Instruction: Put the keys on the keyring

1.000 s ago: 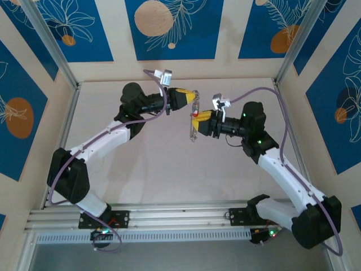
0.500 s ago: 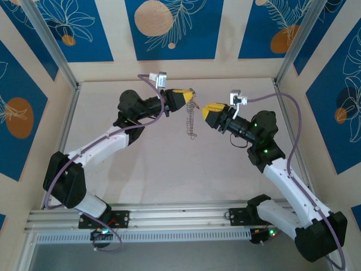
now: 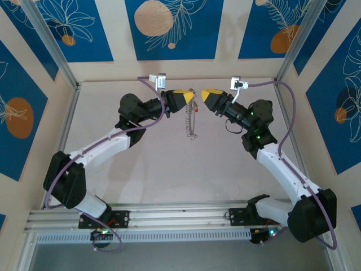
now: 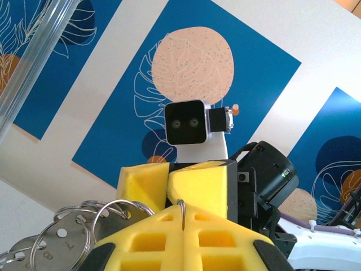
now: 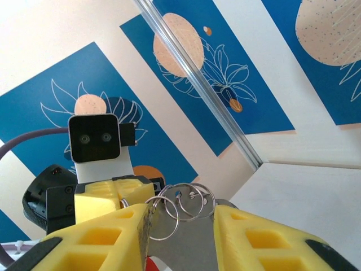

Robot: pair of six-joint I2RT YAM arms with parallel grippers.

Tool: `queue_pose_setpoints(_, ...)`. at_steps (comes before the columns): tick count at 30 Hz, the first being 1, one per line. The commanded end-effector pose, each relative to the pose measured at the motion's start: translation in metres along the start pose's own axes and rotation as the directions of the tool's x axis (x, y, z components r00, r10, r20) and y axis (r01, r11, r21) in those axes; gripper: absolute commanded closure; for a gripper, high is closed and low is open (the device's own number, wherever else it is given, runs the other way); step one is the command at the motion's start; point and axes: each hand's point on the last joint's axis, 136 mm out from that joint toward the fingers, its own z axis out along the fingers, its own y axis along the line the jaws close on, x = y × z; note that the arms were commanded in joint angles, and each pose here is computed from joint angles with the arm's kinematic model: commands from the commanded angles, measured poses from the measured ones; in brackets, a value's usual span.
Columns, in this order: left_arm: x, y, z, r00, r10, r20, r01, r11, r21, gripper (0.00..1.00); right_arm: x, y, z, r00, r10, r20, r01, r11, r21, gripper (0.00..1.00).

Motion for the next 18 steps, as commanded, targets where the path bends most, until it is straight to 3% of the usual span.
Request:
queue_pose_setpoints(1, -0.011, -0.018, 0.002, 0.998, 0.033, 0.051, -0.035, 0.998, 0.052, 1.0, -0.019, 0.02, 0.002, 0.999, -0.011, 0.046, 0.014, 0.998, -0.067, 0.65)
queue_pose_setpoints(18, -0.008, -0.016, 0.008, 0.999, 0.025, 0.041, -0.028, 0.998, 0.059, 1.0, -0.005, 0.026, 0.011, 1.0, -0.01, 0.006, 0.011, 0.994, -0.106, 0.7)
